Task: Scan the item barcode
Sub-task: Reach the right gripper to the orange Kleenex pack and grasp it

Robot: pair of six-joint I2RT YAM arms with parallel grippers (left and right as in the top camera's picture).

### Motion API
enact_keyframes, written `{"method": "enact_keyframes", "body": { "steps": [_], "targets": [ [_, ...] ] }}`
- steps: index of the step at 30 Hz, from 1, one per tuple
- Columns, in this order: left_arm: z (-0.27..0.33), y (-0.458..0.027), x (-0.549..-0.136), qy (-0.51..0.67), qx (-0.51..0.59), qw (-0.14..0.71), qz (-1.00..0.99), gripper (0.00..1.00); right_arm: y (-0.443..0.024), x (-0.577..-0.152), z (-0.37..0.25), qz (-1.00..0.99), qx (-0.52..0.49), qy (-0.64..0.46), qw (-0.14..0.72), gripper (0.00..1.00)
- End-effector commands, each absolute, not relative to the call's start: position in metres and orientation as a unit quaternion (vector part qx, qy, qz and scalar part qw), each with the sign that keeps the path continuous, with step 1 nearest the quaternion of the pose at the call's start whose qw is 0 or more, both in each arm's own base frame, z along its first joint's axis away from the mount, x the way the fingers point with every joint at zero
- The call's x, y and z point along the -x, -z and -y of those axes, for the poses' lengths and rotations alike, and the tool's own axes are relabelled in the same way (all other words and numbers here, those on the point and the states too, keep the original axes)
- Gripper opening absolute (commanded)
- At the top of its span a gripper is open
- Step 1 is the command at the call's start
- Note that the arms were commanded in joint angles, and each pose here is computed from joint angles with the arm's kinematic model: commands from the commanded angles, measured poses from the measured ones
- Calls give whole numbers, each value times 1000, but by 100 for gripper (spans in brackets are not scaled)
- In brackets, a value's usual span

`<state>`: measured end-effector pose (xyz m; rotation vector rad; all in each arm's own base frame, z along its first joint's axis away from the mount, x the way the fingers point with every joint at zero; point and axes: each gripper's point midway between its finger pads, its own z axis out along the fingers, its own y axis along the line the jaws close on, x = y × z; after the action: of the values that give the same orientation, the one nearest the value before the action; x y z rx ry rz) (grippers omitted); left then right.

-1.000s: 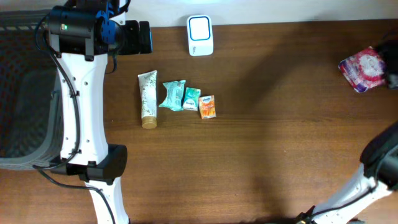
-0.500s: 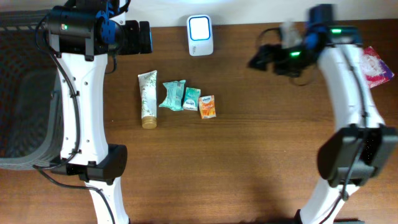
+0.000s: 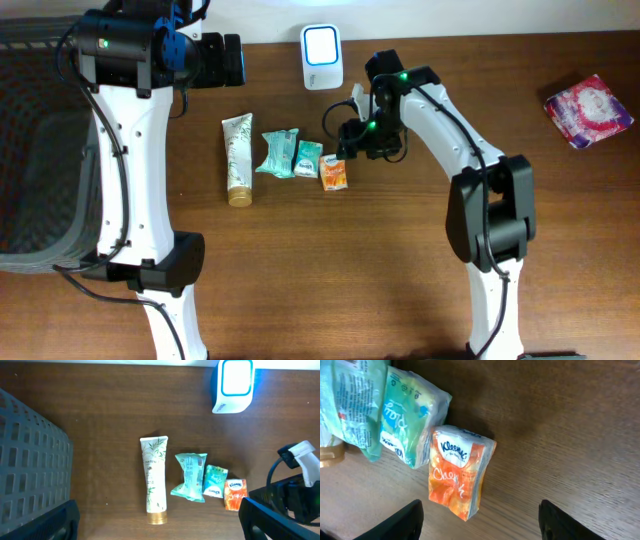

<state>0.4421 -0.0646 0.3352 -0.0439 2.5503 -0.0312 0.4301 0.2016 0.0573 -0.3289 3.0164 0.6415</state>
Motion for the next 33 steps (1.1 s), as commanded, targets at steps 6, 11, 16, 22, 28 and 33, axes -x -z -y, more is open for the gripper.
{"method": "enact_keyframes", "body": {
  "steps": [6,11,16,22,28,33],
  "targets": [
    [62,-337,-441,10,17,293,-956,99,-27,-416,-216,-972,84,-221,-18,65],
    [62,-337,-441,10,16,293,-956,99,-7,-406,-227,-961,81,-262,-27,56],
    [62,-337,-441,10,16,293,-956,99,-2,-402,-227,-959,81,-268,-31,17],
    [62,-337,-441,10,16,293,-956,99,-7,-401,-234,-952,82,-294,-35,4],
    [62,-337,-441,10,16,293,-956,99,-75,-409,-230,-851,116,-513,-10,4],
    [62,-337,-441,10,16,293,-956,99,-137,-434,-183,-740,104,-661,77,4]
  ]
}}
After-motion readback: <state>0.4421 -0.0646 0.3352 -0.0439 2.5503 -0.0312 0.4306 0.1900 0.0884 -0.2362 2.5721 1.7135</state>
